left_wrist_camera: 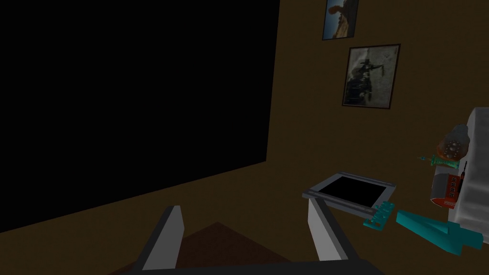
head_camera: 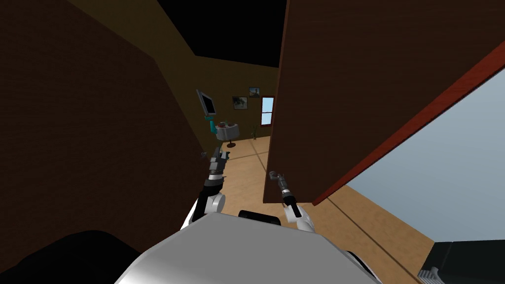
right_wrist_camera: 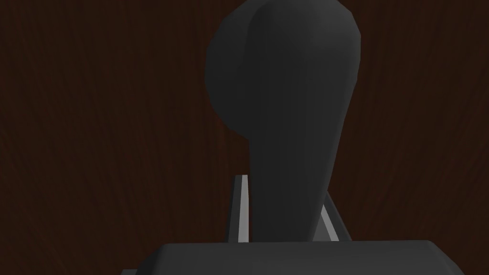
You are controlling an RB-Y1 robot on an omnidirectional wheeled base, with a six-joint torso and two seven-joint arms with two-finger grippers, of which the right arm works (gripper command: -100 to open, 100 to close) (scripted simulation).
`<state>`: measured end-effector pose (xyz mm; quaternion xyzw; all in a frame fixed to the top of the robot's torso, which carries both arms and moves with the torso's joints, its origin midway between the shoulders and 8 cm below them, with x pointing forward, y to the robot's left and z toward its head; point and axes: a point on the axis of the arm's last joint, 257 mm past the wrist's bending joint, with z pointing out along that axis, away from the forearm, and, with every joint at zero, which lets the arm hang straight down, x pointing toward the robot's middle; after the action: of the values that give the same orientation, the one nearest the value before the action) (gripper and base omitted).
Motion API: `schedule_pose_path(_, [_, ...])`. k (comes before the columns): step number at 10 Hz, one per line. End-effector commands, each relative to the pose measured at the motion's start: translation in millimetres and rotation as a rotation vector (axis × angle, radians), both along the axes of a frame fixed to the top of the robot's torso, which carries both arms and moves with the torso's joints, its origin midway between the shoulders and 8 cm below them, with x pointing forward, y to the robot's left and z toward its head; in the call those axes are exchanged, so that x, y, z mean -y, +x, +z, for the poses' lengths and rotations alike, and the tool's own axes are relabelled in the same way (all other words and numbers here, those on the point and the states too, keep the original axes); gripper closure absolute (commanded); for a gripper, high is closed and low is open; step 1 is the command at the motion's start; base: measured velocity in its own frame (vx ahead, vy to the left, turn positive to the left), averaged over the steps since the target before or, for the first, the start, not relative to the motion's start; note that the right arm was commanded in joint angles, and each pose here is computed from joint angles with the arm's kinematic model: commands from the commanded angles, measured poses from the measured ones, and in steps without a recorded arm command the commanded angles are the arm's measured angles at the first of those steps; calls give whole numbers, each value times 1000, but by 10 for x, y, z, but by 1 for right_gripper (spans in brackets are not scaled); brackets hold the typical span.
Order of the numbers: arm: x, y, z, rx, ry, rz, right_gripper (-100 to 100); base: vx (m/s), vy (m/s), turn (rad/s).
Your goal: Push the door open
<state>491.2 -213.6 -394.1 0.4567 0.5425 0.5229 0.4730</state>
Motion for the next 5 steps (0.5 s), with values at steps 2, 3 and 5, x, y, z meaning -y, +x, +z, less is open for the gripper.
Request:
schedule_pose_path(2, [192, 45, 63, 15, -7, -39, 100, 152, 104, -40])
schedule_pose_path(3, [282, 49, 63, 15, -4, -67, 100, 147, 96, -45])
schedule_pose_path(5, [282, 49, 63, 15, -4, -67, 100, 91, 52, -22])
